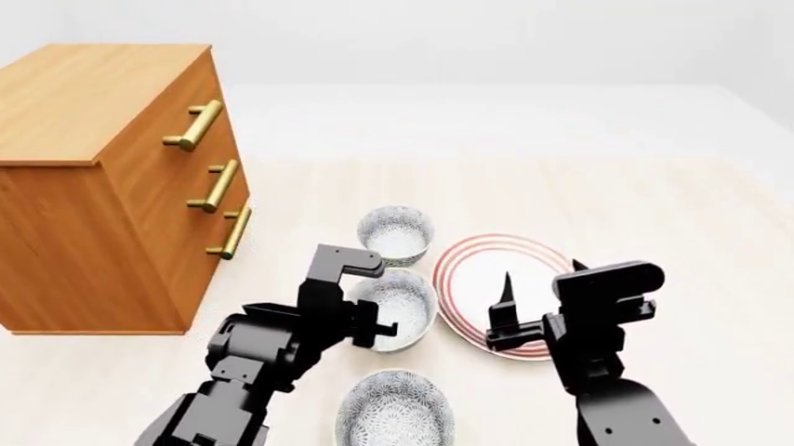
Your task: Stack the bowl in the middle on the bowl at the back.
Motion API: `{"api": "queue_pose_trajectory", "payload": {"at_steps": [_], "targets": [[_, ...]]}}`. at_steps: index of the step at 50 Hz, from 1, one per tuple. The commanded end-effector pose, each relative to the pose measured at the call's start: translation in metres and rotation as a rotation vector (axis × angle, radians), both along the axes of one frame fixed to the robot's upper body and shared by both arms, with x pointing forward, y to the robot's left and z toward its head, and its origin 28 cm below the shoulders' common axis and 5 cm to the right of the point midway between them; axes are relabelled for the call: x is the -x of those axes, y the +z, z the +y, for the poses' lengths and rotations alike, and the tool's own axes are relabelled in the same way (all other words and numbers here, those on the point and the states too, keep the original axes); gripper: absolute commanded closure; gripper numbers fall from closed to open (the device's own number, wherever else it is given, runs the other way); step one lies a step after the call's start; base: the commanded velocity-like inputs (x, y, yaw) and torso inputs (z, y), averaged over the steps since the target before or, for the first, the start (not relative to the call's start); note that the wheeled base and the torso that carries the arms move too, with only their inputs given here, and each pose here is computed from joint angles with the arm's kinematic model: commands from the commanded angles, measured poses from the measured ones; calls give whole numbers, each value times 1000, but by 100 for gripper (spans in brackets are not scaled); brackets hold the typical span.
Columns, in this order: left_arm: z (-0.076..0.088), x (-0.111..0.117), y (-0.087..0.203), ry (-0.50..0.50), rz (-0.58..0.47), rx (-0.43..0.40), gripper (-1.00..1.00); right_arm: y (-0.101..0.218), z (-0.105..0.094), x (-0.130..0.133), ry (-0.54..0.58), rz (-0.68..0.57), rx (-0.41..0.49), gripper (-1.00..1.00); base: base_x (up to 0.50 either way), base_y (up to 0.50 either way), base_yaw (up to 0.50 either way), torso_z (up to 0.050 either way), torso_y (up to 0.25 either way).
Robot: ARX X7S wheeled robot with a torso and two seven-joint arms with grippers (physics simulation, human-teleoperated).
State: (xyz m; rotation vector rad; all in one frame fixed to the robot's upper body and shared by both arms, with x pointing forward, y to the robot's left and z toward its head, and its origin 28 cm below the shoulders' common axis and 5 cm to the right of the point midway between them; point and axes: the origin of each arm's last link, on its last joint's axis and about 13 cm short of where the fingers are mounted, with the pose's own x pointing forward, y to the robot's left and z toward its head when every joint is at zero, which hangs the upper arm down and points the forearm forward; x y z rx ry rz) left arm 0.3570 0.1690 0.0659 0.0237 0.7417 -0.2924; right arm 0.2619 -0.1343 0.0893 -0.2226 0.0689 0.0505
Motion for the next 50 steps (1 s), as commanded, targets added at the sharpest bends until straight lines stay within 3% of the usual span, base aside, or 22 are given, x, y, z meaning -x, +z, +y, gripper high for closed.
{"api": "queue_pose_trajectory", "payload": {"at_steps": [1, 20, 33, 50], "targets": [[1, 2, -5, -8, 13, -9, 100, -4, 3, 3, 1, 5, -5, -100, 0, 0, 0, 0, 0], [10, -2, 12, 74, -30, 79, 100, 5, 6, 3, 4, 14, -16, -100, 0, 0, 0, 0, 0], [13, 5, 28, 77, -48, 123, 100, 24, 9, -2, -5, 13, -24, -100, 0, 0, 0, 0, 0], [22, 15, 56, 40, -44, 258, 100, 61, 22, 13, -14, 15, -32, -100, 0, 0, 0, 0, 0]]}}
